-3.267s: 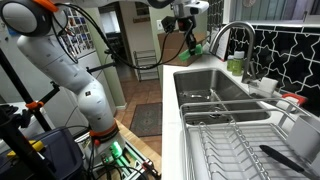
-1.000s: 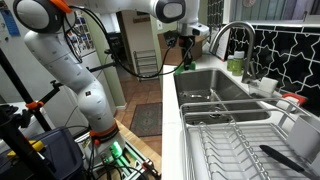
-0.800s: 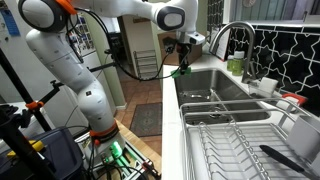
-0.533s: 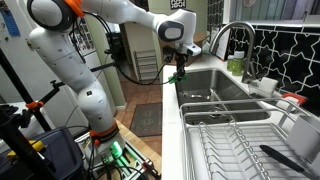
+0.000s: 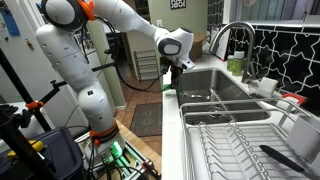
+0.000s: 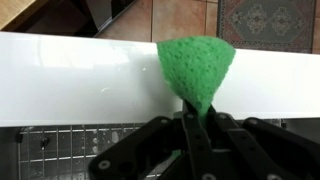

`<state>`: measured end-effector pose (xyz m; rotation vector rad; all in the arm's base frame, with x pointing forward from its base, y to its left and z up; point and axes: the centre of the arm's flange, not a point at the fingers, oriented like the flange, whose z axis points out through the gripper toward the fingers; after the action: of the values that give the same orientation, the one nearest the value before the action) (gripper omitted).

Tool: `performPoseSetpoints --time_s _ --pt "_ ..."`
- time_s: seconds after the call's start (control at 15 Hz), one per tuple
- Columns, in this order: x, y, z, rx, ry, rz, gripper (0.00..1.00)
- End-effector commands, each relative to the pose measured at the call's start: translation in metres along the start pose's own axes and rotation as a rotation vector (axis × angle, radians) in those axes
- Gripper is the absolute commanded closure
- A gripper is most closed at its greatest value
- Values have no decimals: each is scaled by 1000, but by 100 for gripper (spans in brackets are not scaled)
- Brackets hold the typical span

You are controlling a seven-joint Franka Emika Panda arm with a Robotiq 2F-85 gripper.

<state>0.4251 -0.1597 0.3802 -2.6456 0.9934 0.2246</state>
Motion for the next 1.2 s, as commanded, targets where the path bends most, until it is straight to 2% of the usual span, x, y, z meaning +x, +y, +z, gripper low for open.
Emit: performPoseSetpoints --time_s 0.0,0.33,0.4,0.47,0.6,1.0,1.13 --pt "-5 -3 25 20 -25 31 97" --pt "-4 -2 40 -10 -46 64 97" --pt "-4 -2 42 -12 -48 67 64" --pt "-3 -2 43 -17 -49 75 63" --pt "-2 -1 42 -17 -42 82 50" --pt "1 -2 38 -19 -23 73 4" --pt "1 -2 38 -20 -27 71 0"
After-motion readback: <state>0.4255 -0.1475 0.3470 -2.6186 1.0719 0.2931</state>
